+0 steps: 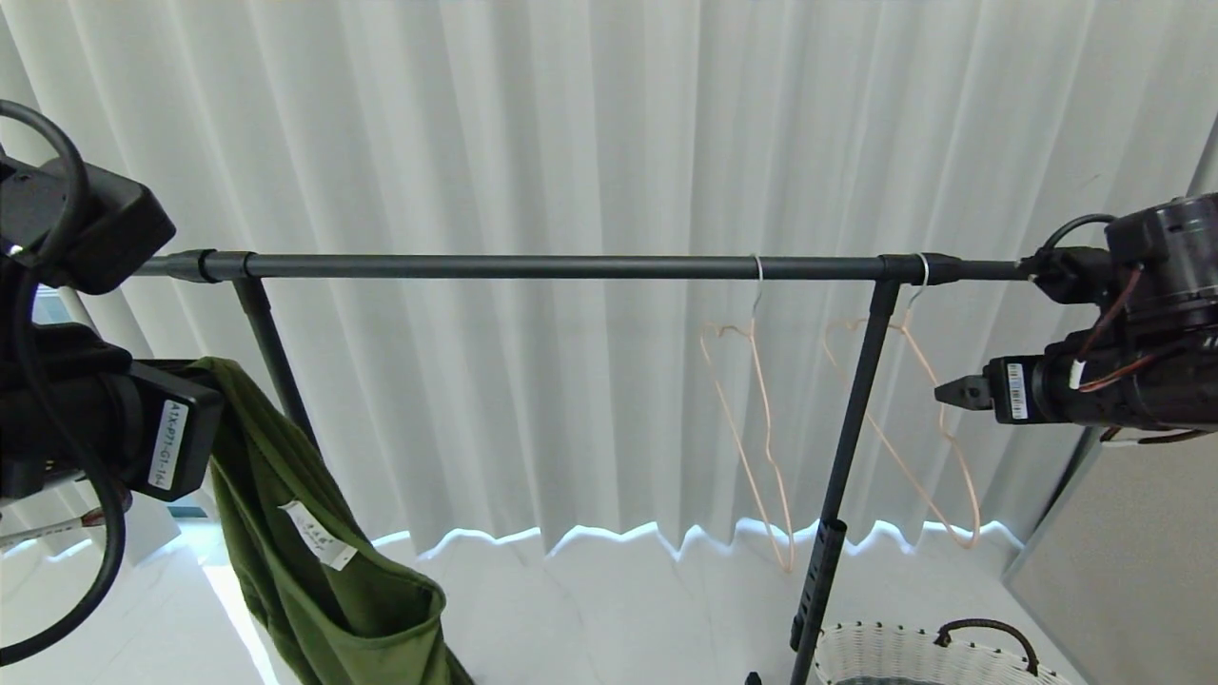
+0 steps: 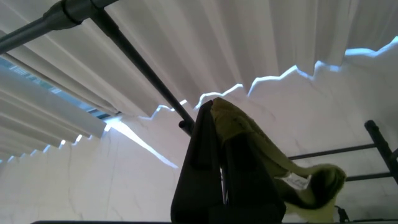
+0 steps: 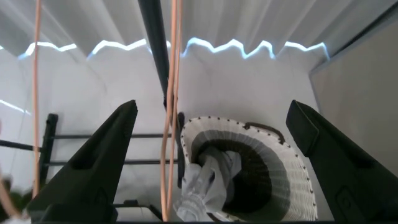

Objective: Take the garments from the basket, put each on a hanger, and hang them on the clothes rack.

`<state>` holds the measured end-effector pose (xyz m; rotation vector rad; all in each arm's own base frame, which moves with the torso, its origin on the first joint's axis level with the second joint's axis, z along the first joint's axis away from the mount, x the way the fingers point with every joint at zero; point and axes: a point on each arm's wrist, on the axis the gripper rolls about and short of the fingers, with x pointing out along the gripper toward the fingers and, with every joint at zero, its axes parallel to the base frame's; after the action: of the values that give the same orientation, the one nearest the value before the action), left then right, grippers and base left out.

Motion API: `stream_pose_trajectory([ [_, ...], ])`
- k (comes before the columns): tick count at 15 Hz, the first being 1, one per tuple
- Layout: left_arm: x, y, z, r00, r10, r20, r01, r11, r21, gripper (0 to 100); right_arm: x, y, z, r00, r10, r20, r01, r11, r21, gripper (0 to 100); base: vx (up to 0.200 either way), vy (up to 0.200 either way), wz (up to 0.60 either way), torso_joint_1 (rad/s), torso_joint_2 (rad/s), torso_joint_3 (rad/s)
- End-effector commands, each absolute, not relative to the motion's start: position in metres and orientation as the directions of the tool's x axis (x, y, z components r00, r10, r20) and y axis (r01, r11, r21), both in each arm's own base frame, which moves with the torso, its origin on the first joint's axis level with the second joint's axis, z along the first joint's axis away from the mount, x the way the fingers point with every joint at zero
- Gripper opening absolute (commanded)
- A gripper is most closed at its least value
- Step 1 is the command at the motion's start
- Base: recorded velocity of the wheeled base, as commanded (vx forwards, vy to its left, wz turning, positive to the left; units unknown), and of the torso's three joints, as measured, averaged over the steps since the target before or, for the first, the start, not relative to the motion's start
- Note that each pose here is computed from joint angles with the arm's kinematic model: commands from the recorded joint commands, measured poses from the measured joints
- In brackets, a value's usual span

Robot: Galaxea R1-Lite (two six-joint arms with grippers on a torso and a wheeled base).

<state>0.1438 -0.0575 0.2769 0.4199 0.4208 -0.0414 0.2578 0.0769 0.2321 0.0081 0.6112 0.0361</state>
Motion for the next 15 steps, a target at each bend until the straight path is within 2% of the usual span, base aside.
stream_pose_trajectory([
  [1, 0.145, -0.058, 0.276, 0.912, 0.048, -0.407, 0.126, 0.913, 0.388, 0, 0.278, 0.083, 0.209, 0.781, 0.025, -0.624, -0.031, 1.0, 0.001, 100, 0.0, 0.0, 0.0, 0.0, 0.0, 0.0],
  [7, 0.143, -0.057, 0.277, 0.913, 0.047, -0.405, 0.122, 0.916, 0.382, 0, 0.299, 0.092, 0.187, 0.758, 0.02, -0.651, -0.015, 1.0, 0.013, 100, 0.0, 0.0, 0.0, 0.0, 0.0, 0.0],
  [15, 0.141, -0.056, 0.277, 0.915, 0.047, -0.401, 0.12, 0.917, 0.38, 0, 0.31, 0.095, 0.178, 0.754, 0.017, -0.657, -0.006, 1.0, 0.019, 100, 0.0, 0.0, 0.0, 0.0, 0.0, 0.0],
])
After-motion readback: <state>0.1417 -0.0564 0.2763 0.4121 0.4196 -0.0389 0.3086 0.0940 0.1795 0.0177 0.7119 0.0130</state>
